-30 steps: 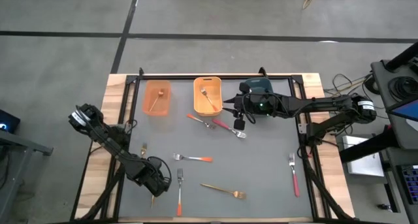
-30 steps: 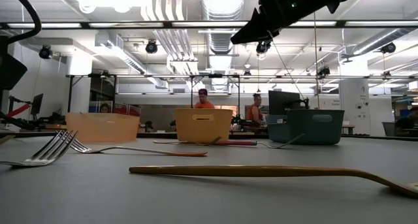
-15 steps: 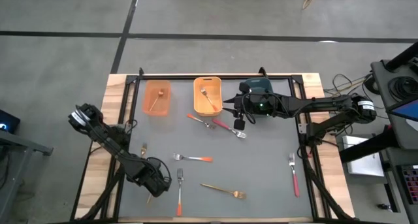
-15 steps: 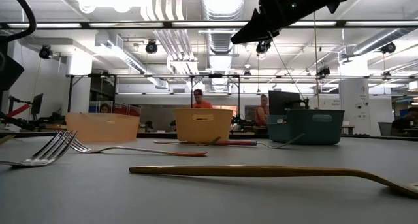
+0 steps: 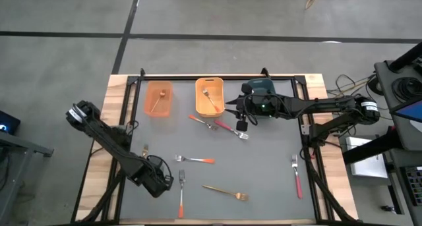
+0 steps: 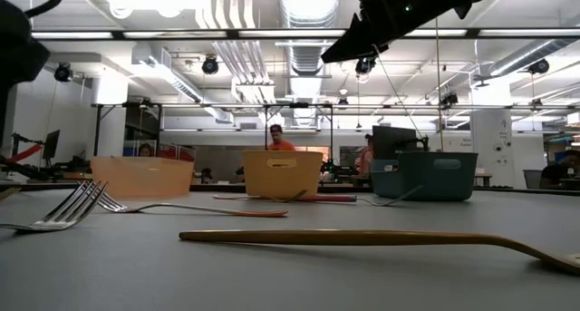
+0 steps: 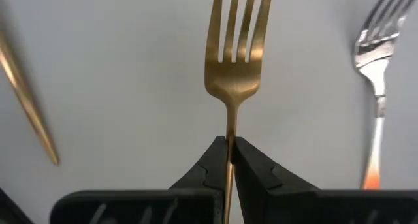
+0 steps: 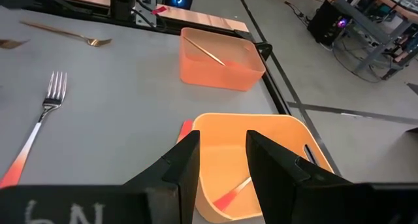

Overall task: Sort silverware by color (type)
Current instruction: Put the gold fork into the orange bin

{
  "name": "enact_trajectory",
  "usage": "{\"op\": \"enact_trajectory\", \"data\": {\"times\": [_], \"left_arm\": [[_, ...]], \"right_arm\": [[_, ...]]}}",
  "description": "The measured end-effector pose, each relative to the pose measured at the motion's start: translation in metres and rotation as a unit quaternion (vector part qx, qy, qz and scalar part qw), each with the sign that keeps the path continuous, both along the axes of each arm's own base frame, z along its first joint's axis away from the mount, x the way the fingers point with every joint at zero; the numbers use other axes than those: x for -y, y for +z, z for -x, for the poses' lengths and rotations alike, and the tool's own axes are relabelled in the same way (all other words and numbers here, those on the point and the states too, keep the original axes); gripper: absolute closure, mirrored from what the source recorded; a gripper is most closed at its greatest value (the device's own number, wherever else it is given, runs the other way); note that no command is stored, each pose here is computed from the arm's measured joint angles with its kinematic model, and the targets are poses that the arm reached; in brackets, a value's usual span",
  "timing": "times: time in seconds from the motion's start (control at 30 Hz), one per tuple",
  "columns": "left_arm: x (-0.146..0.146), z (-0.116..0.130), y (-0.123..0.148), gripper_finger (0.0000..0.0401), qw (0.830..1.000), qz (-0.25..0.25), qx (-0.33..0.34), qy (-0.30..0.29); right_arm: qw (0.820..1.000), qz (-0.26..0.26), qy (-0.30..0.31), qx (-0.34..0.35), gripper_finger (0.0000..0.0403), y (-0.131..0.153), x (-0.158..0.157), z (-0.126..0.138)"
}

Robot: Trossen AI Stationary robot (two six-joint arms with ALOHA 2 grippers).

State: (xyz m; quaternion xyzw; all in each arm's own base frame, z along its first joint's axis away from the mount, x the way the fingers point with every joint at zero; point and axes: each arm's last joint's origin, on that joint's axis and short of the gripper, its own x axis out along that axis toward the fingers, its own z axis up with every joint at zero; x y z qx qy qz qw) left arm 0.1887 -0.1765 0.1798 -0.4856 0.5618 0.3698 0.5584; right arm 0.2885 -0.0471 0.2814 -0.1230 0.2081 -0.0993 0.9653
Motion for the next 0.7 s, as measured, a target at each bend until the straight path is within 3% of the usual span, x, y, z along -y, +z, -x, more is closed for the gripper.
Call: {"op": "enact_trajectory", "data": {"times": [0.37, 0.7], "left_arm": [[-0.032, -0.004, 0.026, 0.04, 0.998, -0.032, 0.045, -0.014], [-0.103, -0.012, 0.052, 0.0401, 0.991, -0.078, 0.063, -0.084]], "right_arm": [[1.0, -0.001, 0.0, -0.006, 0.0287, -0.001, 0.0, 0.0], [0.999, -0.005, 0.0, -0.033, 0.0287, -0.006, 0.0, 0.003]]}}
